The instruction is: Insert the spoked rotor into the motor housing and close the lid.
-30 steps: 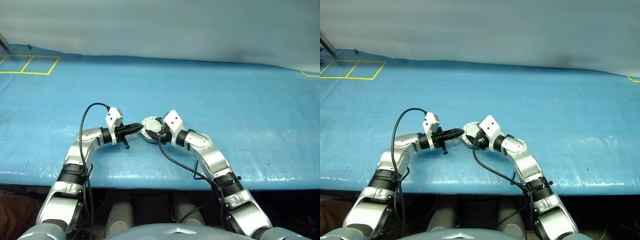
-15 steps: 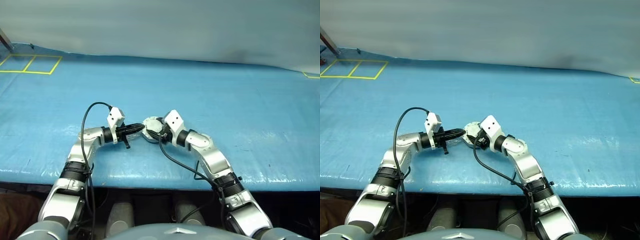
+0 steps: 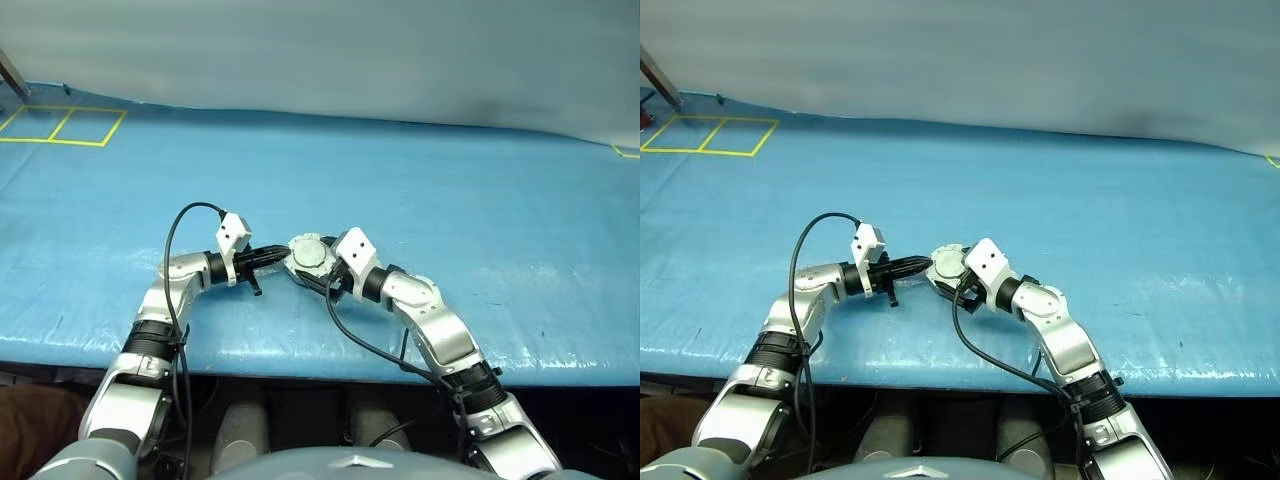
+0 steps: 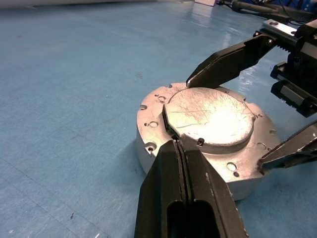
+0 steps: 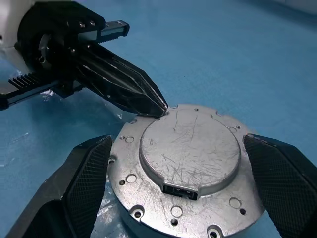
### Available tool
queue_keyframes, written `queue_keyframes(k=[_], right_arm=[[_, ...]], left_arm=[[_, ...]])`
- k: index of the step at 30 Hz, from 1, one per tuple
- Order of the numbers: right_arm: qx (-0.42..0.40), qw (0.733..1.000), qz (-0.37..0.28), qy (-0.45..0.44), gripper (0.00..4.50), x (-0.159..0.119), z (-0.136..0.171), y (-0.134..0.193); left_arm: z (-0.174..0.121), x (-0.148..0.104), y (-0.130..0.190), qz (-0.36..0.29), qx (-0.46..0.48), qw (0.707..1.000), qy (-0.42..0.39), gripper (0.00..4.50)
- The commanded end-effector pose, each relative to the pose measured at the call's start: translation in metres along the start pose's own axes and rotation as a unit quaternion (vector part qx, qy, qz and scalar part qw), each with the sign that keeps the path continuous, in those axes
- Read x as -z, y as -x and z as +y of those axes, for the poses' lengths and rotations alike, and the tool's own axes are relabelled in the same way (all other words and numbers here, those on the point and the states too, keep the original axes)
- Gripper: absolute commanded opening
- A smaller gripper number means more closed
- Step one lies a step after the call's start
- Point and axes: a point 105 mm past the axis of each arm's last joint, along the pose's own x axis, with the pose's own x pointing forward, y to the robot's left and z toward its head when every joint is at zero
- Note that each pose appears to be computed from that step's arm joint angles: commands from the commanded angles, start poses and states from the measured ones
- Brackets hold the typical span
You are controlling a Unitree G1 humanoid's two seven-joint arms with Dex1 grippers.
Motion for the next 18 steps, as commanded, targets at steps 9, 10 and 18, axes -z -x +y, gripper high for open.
queue_keyframes(k=[9, 10, 18], right_arm=[[0.103, 0.979, -0.032, -0.171, 4.45, -0.006, -0.030, 0.038], [0.099, 0.976, -0.025, -0.190, 4.45, -0.001, -0.027, 0.041], [0.096, 0.922, -0.022, -0.374, 4.45, 0.028, -0.021, 0.064]], left_arm=[[-0.007, 0.012, 0.002, 0.002, 0.008, 1.000, 0.018, 0.00], [-0.007, 0.012, 0.002, 0.001, 0.007, 1.000, 0.017, 0.00], [-0.006, 0.013, 0.007, -0.003, -0.002, 1.000, 0.015, 0.00]])
